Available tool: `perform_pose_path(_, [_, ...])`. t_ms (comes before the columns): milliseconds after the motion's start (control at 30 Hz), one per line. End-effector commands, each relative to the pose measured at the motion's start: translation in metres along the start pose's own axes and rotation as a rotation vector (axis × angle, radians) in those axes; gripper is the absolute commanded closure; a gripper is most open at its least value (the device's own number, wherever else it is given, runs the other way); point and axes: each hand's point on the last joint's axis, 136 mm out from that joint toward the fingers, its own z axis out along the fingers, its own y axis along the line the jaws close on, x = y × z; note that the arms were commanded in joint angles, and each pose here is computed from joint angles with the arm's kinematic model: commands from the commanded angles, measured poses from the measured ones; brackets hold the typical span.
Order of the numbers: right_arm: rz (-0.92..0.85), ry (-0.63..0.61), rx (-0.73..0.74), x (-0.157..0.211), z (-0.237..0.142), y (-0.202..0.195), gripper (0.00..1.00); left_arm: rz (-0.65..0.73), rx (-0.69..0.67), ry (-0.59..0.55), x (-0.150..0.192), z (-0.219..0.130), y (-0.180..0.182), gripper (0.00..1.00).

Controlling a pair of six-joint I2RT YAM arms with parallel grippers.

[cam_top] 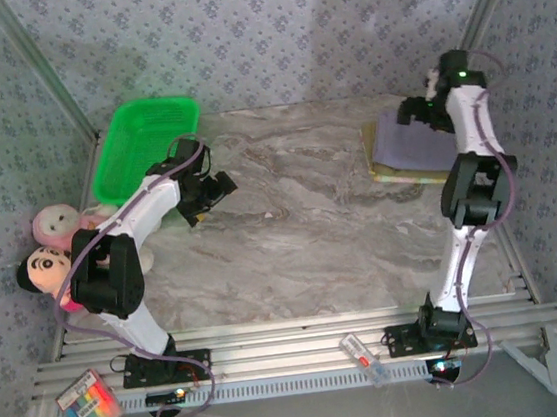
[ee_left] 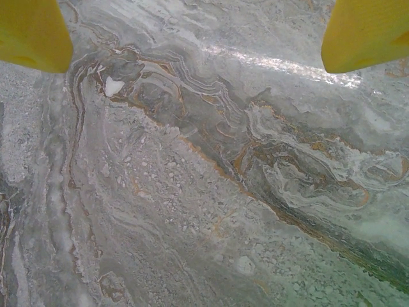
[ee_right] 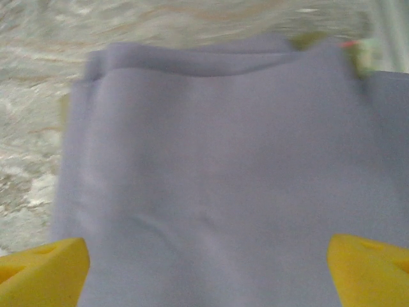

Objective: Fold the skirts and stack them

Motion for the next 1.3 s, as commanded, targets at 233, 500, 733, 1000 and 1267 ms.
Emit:
perform_pose_path(233, [-0.131, 0.081, 0.201, 0.016, 0.046, 0.051, 0.28, 0.007, -0.01, 0.014, 0.0, 0.0, 0.007, 0.0])
perform_pose_path(500, [-0.264, 0.112, 0.372, 0.021, 0.063, 0.048, 0.49, 0.003, -0.017, 0.015, 0.001, 0.001, 0.014, 0.0])
perform_pose_path(733, [-0.319, 0.155, 0.391, 0.034, 0.066, 0.052, 0.74, 0.001, -0.02, 0.017, 0.002, 0.002, 0.018, 0.0])
perform_pose_path(1000, [-0.507, 0.143, 0.346, 0.042, 0.044, 0.065, 0.94, -0.008, -0.028, 0.012, 0.003, 0.001, 0.023, 0.0])
perform_pose_path(1267, [-0.619, 0.169, 0.279, 0.065, 0.045, 0.071, 0.85, -0.01, -0.024, 0.011, 0.002, 0.0, 0.022, 0.0])
